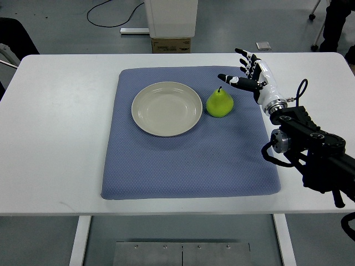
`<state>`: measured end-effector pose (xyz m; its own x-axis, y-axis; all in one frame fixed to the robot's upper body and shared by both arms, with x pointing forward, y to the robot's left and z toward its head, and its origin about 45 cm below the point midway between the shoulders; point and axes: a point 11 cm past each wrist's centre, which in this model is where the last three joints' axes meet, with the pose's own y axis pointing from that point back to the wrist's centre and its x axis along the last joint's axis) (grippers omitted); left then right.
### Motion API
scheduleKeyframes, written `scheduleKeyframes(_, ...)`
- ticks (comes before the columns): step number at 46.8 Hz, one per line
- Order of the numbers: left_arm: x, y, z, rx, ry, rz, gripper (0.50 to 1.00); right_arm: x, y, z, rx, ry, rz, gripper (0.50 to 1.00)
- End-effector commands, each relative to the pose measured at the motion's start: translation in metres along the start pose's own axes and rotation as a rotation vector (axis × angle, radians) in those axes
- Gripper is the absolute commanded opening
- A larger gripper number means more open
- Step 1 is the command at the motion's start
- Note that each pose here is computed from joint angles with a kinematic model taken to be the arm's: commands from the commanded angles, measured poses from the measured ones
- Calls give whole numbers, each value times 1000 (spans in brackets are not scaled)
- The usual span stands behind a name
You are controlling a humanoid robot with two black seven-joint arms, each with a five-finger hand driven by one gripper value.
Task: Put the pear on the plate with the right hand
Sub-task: 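Reach the right hand toward the green pear and close fingers around it, then lift the green pear with the right hand, moving it toward the plate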
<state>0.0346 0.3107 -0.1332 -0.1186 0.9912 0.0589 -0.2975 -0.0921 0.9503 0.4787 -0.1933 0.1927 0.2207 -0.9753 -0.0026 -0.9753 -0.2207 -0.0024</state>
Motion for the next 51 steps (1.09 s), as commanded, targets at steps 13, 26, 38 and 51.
scheduleKeyframes(13,0,0,0,0,0,0,1000,-15,8,10,25,66,-68,995)
scheduleKeyframes(26,0,0,0,0,0,0,1000,-23,14,22,7,89,-97,991)
scheduleKeyframes(38,0,0,-1,1,0,1,1000,-25,21,35,-19,80,-92,987)
scheduleKeyframes(51,0,0,-1,1,0,1,1000,-22,31,52,-54,81,-83,987)
